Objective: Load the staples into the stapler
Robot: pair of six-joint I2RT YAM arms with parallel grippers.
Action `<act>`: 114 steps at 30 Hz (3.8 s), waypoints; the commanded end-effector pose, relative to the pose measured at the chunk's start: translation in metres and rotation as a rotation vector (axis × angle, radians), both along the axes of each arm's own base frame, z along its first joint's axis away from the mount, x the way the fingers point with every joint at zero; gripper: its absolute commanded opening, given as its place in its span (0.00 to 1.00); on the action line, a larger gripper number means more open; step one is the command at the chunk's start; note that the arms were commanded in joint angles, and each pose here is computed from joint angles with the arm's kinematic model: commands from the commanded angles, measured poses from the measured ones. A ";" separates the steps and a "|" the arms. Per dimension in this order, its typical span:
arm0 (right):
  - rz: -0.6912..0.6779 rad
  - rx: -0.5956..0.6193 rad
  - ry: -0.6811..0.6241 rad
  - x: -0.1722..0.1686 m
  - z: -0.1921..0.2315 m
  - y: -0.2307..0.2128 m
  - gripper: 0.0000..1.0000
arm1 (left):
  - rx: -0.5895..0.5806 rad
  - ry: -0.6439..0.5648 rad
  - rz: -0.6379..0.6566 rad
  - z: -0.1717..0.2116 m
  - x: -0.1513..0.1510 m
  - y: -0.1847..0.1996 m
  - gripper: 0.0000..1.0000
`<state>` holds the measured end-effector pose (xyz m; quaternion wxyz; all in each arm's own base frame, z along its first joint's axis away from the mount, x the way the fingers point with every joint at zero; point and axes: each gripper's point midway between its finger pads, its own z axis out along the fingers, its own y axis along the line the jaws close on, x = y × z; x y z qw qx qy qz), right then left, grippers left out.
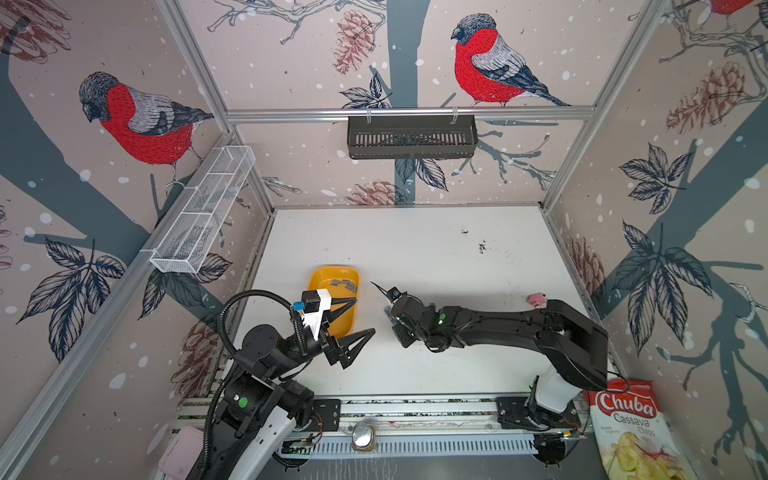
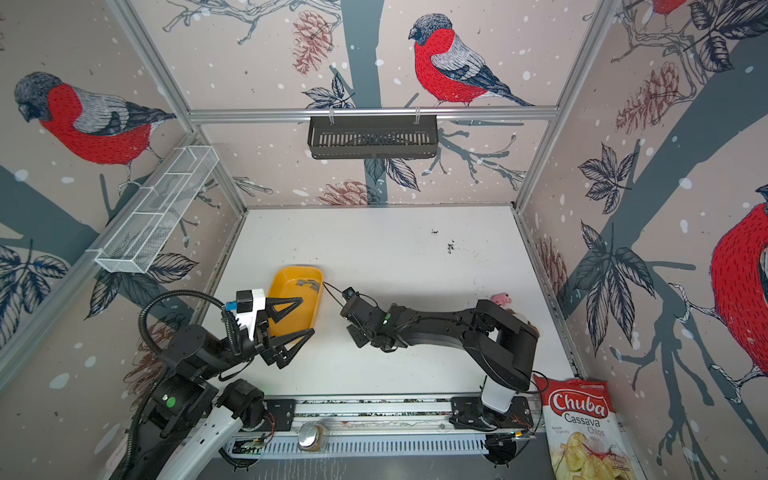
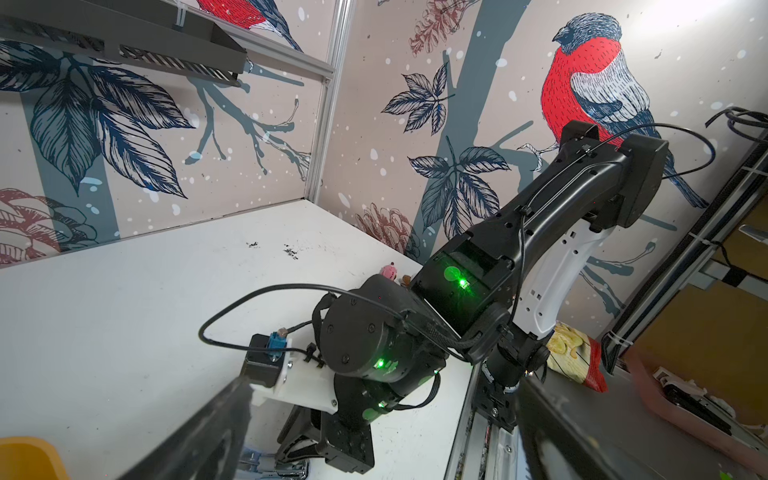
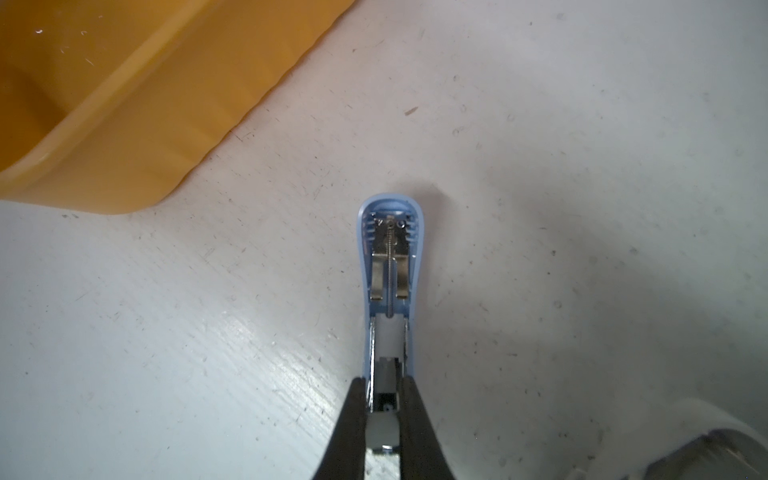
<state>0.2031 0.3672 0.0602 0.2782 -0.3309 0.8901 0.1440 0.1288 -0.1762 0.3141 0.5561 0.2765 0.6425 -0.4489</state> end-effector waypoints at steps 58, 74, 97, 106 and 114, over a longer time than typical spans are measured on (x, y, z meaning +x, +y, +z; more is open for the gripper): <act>-0.035 -0.070 -0.014 -0.002 -0.018 -0.004 0.14 | 0.011 0.021 0.020 -0.004 0.011 -0.002 0.98; -0.033 -0.069 -0.013 -0.005 -0.018 -0.002 0.21 | 0.013 0.028 0.016 -0.006 0.012 -0.003 0.98; -0.090 0.095 -0.038 0.009 0.021 -0.003 0.25 | 0.018 0.055 0.018 -0.010 0.016 -0.004 0.98; -0.230 0.153 -0.070 0.011 0.034 -0.057 0.36 | 0.066 0.160 0.037 -0.029 0.036 -0.011 0.98; -0.323 0.152 -0.017 0.005 0.013 -0.108 0.54 | 0.117 0.364 0.207 -0.073 0.089 -0.010 0.98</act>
